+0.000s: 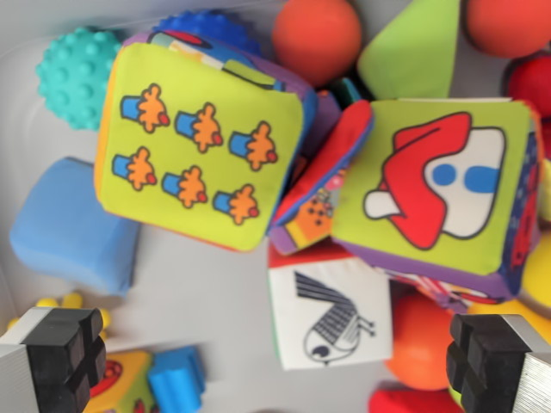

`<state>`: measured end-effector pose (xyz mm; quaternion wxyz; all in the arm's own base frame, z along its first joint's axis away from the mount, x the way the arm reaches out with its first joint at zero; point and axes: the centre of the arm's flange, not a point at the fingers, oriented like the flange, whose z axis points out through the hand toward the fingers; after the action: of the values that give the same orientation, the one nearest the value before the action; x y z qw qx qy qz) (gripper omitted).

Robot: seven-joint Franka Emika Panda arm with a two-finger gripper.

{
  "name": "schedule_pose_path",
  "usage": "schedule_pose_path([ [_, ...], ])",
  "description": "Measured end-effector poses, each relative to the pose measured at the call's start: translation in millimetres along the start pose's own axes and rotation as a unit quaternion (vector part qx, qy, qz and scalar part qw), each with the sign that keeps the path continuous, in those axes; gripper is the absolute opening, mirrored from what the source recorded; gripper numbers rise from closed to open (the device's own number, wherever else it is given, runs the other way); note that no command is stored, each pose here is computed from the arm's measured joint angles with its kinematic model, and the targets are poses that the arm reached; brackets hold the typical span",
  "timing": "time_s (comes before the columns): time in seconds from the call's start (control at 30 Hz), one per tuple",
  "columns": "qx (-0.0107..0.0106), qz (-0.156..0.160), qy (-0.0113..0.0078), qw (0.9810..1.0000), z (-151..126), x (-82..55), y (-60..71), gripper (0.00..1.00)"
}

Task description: Pick an object from the bin

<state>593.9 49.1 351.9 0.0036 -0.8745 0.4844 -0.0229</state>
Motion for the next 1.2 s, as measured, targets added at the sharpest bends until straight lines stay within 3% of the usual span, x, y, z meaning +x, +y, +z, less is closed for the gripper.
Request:
schedule_pose_path([
  [0.6, -0.0055, 0.059, -0.0046, 0.9982, 50, -35.0, -18.1, 1.0],
  [0.93, -0.0096, 0.094, -0.007, 0.9955, 80, -56.6, -28.2, 1.0],
  [1.2, -0.0125, 0.124, -0.0083, 0.9922, 106, -74.6, -37.0, 1.0],
])
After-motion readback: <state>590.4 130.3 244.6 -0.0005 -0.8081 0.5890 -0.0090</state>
